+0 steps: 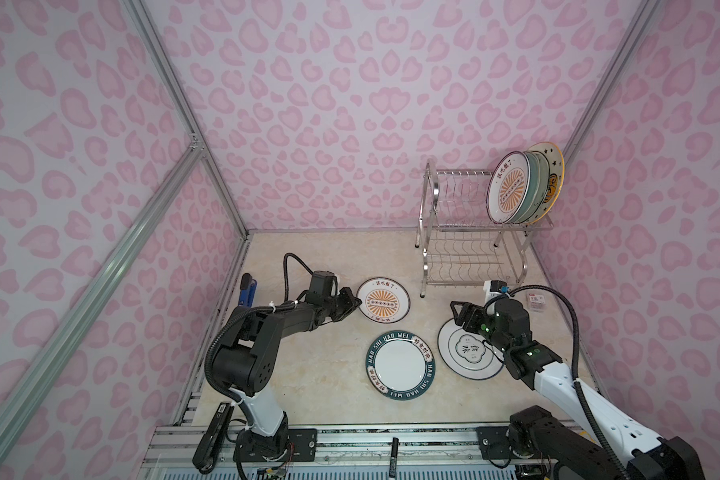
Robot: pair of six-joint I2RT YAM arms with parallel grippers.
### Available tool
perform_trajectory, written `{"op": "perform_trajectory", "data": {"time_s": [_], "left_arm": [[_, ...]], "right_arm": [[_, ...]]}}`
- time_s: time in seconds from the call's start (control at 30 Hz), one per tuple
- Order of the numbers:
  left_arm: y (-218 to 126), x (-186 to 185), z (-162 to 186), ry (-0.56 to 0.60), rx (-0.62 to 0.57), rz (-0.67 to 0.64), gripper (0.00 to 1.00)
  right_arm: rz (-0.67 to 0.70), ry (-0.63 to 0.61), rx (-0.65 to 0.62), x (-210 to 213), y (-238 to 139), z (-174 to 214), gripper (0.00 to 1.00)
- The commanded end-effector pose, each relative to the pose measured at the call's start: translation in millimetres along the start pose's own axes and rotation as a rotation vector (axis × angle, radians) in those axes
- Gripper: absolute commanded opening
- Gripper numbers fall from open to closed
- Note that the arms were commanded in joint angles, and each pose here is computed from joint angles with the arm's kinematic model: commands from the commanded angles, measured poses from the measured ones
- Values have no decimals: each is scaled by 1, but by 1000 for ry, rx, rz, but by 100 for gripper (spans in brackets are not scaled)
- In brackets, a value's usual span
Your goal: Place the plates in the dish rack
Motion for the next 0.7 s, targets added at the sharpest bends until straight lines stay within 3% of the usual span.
{"op": "perform_trajectory", "data": {"time_s": [0.0, 0.3, 0.67], "left_arm": [[-11, -10, -5, 36, -15, 34, 3], [-36, -25, -4, 79, -51, 125, 3], [-47, -36, 6, 94, -88, 259, 3]], "right_arm": [[-104, 46, 16, 15, 6, 1, 76], [-199, 84, 118, 36, 28, 19, 83], [-290, 133, 211, 68, 56, 43, 82]]}}
Point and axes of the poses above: each gripper's point midway between its finger pads, its own y axis out along the fingers, its own x axis along the line the jaws close on, z = x × y, the point moved 4 cm from there along -y, back along the fingers, and after that the axes turned 12 degrees about y, right-handed, at the moved point
